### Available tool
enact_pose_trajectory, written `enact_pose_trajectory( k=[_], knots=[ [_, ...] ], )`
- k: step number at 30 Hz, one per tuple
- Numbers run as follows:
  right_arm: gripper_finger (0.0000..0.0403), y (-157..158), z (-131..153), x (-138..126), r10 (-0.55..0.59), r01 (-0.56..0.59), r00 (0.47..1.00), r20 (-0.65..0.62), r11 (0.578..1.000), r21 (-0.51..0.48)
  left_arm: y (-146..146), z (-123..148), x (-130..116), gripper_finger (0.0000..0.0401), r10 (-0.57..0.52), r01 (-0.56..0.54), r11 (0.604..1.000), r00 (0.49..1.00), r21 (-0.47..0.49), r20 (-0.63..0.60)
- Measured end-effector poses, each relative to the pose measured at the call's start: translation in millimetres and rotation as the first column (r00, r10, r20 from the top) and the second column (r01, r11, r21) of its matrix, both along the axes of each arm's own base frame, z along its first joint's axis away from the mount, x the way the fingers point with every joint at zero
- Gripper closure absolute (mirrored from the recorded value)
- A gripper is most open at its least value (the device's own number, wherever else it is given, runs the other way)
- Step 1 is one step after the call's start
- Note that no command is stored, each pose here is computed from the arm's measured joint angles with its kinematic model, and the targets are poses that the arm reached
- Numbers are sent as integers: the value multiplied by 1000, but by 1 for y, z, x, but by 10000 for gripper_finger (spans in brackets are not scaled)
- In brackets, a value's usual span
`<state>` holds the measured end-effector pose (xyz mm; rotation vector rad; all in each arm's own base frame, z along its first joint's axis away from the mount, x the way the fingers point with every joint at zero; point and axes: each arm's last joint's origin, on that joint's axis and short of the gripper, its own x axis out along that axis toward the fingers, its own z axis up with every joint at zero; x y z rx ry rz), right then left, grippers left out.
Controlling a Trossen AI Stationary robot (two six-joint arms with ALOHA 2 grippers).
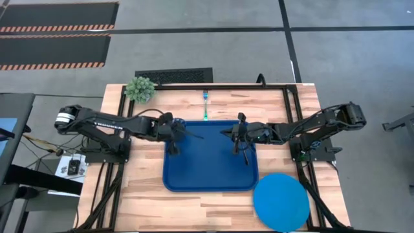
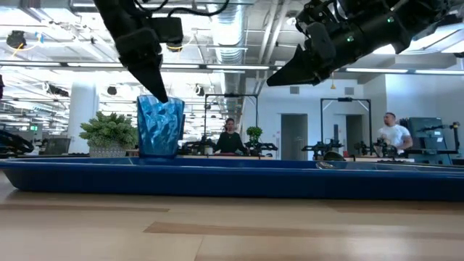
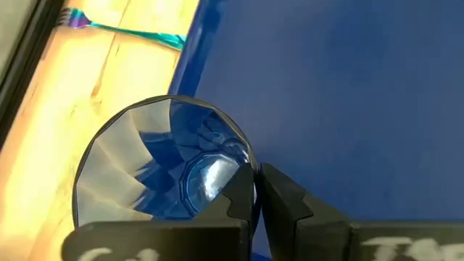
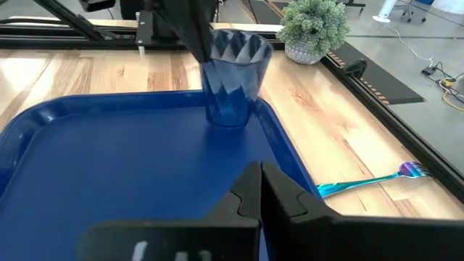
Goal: Pick and place plate/cup/fork/spoon on tray
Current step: Put the blue cup on the blue tray
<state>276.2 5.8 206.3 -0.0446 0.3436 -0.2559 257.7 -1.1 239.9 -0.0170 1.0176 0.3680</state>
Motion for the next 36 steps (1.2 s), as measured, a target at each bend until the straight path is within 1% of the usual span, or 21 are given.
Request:
enact_pose_trajectory(
  k=[6, 11, 15, 19, 27, 36],
  knots=[
    [389, 2, 0, 0, 9, -9, 1000, 2, 1000, 0, 14, -1, 4, 400, 31, -29, 997, 999, -67, 25],
    [384, 2, 0, 0, 8, -8, 1000, 1, 1000, 0, 19, -1, 4, 400, 43, -41, 996, 999, -82, 24],
    [387, 2, 0, 0, 8, -8, 1000, 0, 1000, 0, 20, -12, 3, 400, 32, -27, 993, 999, -113, 43],
    [390, 2, 0, 0, 8, -8, 1000, 0, 1000, 0, 20, -17, 1, 400, 46, -41, 993, 998, -110, 42],
    [384, 2, 0, 0, 8, -8, 1000, 4, 1000, 1, 21, -10, 0, 401, 45, -36, 992, 996, -121, 71],
    [389, 2, 0, 0, 7, -7, 1000, 5, 1000, 0, 30, -12, -3, 401, 104, -96, 987, 993, -131, 51]
  ],
)
